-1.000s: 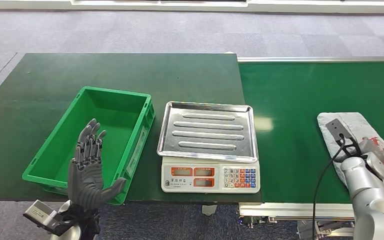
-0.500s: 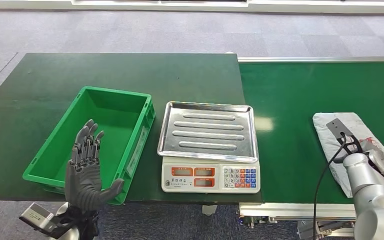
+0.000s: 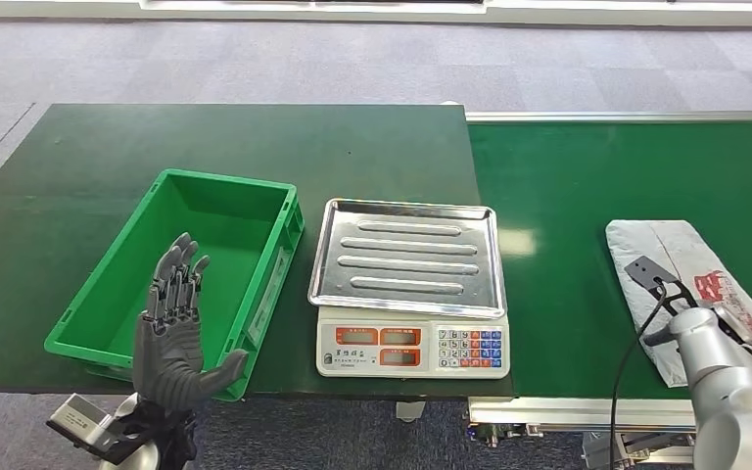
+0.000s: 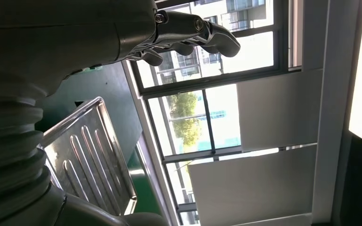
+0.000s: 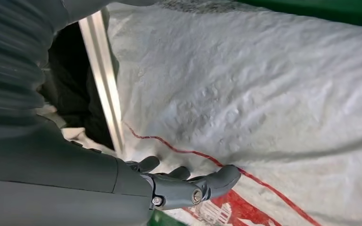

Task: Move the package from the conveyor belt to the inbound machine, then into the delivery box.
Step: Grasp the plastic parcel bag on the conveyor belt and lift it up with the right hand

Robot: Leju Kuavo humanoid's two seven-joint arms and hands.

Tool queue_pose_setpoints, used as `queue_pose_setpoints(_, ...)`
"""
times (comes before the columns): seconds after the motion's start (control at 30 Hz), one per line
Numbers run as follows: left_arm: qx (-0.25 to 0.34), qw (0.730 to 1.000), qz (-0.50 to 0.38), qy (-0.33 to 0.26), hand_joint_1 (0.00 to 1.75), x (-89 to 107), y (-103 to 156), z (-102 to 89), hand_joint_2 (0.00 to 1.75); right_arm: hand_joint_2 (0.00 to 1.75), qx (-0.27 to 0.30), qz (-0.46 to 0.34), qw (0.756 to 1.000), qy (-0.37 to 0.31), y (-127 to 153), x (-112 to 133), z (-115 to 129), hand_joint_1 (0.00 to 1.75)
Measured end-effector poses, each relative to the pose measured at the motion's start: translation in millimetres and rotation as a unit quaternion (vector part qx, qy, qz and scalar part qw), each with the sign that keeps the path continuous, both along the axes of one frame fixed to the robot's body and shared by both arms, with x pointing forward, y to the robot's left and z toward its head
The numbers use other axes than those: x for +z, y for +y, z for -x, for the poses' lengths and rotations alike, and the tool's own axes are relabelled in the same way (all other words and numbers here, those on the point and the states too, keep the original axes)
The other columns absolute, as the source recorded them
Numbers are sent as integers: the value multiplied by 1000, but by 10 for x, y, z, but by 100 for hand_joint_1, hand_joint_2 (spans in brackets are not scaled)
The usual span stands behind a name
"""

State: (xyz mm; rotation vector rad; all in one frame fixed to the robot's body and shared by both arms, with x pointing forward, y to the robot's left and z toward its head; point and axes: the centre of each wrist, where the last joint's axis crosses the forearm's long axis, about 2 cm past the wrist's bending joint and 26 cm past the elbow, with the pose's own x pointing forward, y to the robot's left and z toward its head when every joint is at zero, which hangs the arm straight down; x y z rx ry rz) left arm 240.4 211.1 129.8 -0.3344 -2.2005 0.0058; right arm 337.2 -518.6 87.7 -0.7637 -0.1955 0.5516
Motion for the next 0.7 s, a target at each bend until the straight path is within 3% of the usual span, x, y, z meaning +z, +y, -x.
queue_pose_setpoints(0.1, -1, 1000, -2, 0, 0, 3, -13, -17, 175, 175, 2, 5, 999, 43, 7, -7, 3, 0)
queue_pose_setpoints(0.23, -4, 1000, -3, 0, 0, 9, -31, -52, 175, 175, 10, -5, 997, 74, 12, -14, 10, 163)
queue_pose_setpoints(0.33, -6, 1000, -4, 2, 0, -2, -40, -55, 175, 175, 13, 0, 997, 73, 9, -15, 12, 175)
queue_pose_setpoints(0.7, -8, 1000, -11, 0, 0, 11, -36, -58, 175, 175, 15, 2, 999, 49, -10, -4, 12, 175)
